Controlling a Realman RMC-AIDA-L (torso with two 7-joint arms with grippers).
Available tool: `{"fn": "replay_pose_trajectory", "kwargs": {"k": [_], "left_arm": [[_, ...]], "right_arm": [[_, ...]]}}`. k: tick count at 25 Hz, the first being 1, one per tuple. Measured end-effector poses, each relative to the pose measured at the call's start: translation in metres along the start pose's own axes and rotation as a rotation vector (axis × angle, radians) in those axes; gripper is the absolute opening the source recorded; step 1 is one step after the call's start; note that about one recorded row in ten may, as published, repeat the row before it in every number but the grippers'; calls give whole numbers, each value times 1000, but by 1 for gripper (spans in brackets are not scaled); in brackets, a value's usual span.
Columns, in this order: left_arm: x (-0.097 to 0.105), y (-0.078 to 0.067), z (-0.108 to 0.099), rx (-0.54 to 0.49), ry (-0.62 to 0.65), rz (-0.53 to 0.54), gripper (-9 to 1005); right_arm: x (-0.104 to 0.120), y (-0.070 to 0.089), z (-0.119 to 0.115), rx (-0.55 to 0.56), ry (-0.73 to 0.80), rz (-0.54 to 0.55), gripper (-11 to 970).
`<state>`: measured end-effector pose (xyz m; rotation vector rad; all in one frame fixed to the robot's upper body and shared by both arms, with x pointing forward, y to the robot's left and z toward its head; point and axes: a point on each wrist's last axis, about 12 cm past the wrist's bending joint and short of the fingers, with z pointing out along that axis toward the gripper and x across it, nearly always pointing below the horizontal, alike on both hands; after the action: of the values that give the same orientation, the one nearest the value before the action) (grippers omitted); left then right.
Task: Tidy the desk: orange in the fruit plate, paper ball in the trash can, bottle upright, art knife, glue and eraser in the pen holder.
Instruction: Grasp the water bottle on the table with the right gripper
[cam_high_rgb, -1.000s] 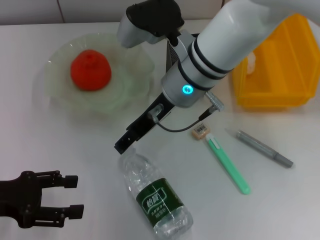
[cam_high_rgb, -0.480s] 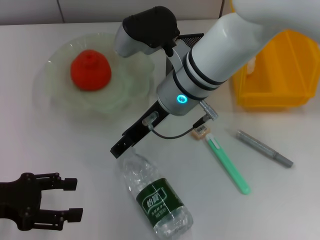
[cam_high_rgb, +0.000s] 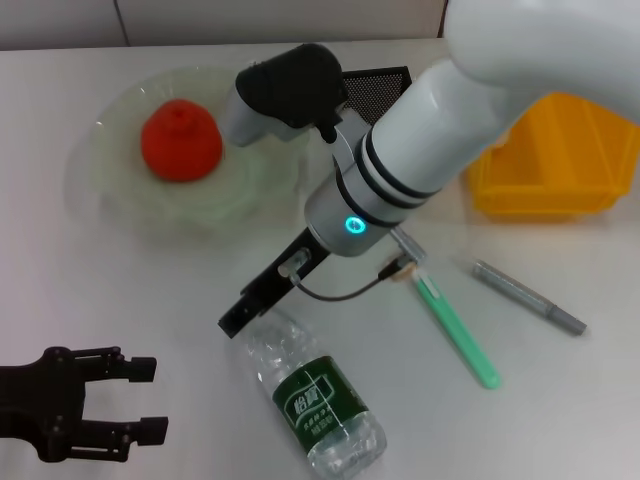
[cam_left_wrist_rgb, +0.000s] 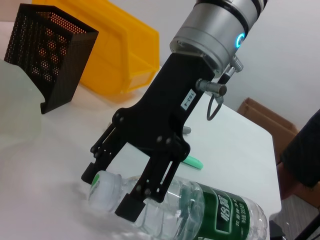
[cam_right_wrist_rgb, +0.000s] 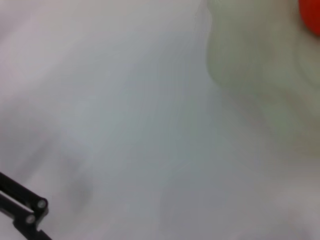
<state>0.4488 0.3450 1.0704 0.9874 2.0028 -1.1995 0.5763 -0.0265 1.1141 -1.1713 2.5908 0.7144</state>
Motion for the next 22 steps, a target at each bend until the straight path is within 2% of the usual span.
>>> {"fn": "replay_pose_trajectory", "kwargs": {"k": [7,12,18,22], "left_arm": [[-2,1,2,4,-1,7,831],[-1,0,1,1,-2,11,831],[1,0,1,-6,-4,11,831],[1,1,0,-11,-7,11,831]], "right_arm": [[5,8,11,19,21,-35,789],[6,10,10,7,12,-41,557],[5,13,10,-3,4,-66,458],[7,14,6,-37,-36,-83,458]]}}
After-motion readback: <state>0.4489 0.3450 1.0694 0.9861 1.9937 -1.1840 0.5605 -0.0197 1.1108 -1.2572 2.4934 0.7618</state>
